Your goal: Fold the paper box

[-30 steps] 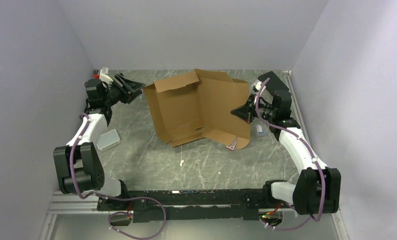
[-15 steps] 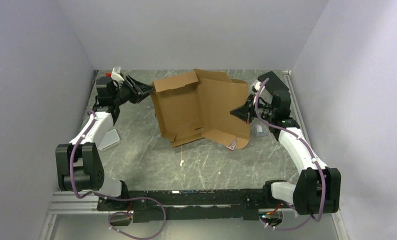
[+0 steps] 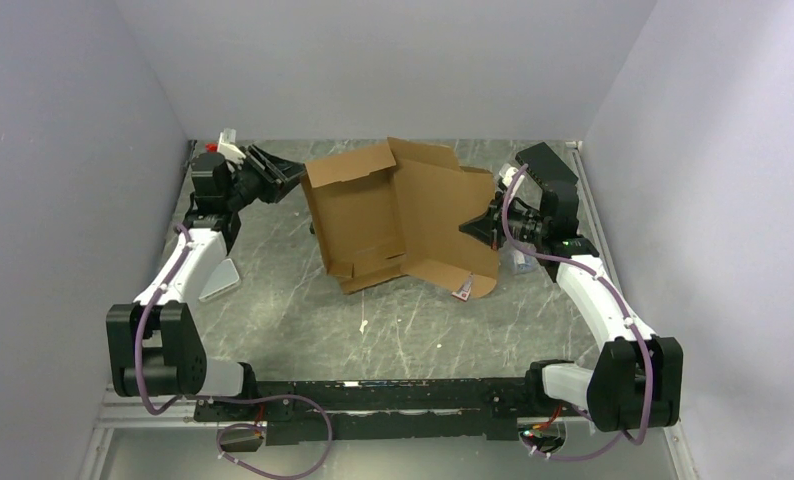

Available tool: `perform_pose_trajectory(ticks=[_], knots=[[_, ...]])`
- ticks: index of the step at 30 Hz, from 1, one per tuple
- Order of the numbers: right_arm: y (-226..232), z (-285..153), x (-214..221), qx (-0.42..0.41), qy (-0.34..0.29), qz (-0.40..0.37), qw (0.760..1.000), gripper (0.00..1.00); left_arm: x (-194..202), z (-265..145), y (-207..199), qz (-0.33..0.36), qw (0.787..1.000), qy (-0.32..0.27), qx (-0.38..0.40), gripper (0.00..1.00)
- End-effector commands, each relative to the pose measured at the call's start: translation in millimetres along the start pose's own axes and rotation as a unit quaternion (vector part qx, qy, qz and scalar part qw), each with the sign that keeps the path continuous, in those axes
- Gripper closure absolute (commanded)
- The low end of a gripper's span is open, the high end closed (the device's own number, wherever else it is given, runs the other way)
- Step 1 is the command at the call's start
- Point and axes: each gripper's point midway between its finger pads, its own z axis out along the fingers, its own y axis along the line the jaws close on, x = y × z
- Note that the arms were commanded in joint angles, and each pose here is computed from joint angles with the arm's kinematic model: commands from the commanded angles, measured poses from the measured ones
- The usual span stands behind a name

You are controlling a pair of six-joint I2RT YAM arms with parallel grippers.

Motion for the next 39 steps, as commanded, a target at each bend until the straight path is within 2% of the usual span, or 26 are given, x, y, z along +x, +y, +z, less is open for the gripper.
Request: perform_pose_trajectory(ticks=[1, 8, 15, 27, 30, 33, 39], knots=[[-0.2, -1.8, -6.5, 0.007, 0.004, -0.029, 1.0, 1.0, -6.9, -6.8, -19.4, -0.006, 0.999, -0.024, 0.027, 0.49], [-4.1, -2.1, -6.6, 0.019, 0.005, -0.032, 0.999, 1.0, -6.2, -18.2, -23.1, -0.004, 0.999, -0.032, 0.027, 0.45], [-5.6, -1.3, -4.8, 0.022, 0.008, -0.03, 0.999, 1.0, -9.7, -37.7, -29.9, 0.022, 0.998, -0.053, 0.039, 0.32], [-7.1, 1.1, -2.7, 0.025, 0.011, -0.028, 0.999, 1.0, -3.2, -30.9, -30.5, 0.037, 0.997, -0.024, 0.065, 0.27], [-11.2, 1.8, -2.5, 0.036, 0.012, -0.02, 0.999, 1.0, -3.5, -35.0, -22.6, 0.058, 0.997, -0.03, 0.036, 0.26], [-15.8, 1.5, -1.8, 0.049, 0.013, -0.014, 0.999, 1.0, -9.8, -46.1, -6.5, 0.096, 0.994, -0.049, -0.032, 0.23], [-20.3, 0.7, -1.8, 0.062, 0.014, -0.012, 0.998, 1.0, 5.3, -64.8, 0.4, 0.083, 0.995, -0.053, -0.013, 0.21]])
